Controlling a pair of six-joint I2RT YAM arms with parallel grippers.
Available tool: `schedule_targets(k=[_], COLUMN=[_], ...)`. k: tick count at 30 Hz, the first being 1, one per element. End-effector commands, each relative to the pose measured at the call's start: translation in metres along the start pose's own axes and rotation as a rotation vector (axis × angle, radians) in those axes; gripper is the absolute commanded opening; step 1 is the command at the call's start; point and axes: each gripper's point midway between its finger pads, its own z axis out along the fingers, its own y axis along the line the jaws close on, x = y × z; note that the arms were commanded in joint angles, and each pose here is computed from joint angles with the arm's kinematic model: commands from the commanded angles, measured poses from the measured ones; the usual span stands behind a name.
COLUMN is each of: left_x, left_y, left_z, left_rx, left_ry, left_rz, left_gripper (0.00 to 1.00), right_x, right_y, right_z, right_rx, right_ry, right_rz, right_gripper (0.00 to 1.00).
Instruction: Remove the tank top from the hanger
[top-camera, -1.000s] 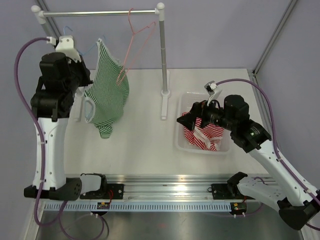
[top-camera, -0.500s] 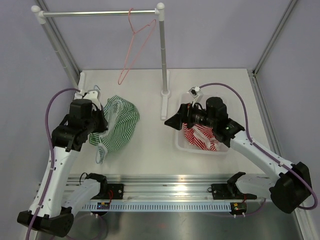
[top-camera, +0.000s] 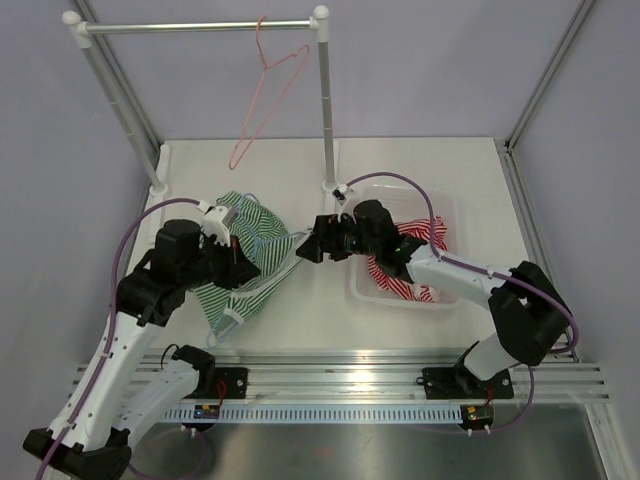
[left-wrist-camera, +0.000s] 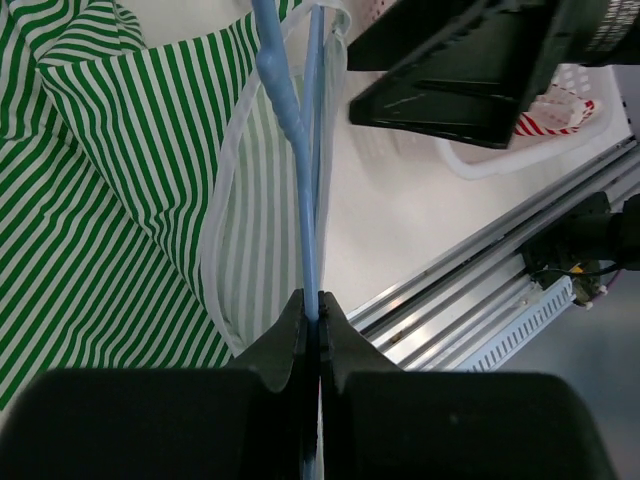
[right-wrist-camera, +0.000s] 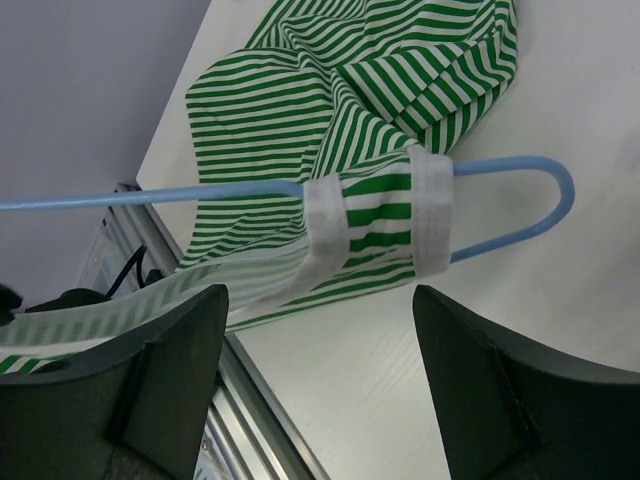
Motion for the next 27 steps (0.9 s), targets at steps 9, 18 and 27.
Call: schedule_targets(k=[9,18,27], left_x=[-0.015,-0.008,-0.011], left_y=[-0.022,-0.008,-0.018], left_z=[-0.003,-0.007,-0.021], left_rx=[0.116,0.037,0.063], left_ry=[-0.063,-0.055,-0.08], left_rz=[0.045,0.063,0.075], left_gripper=[0.0,0.0,0.0], right_x=[-0.039,-0.066,-0.093], right_y=[0.0,-0.057,-0.106], right_z=[0.017,-0.007,0.001], right_rx=[0.044,0.364,0.509], right_ry=[-0.119,-0.167,-0.094], right_rz=[-0.101,-0.157,-0.115], right_gripper=[0.28,0.0,0.0])
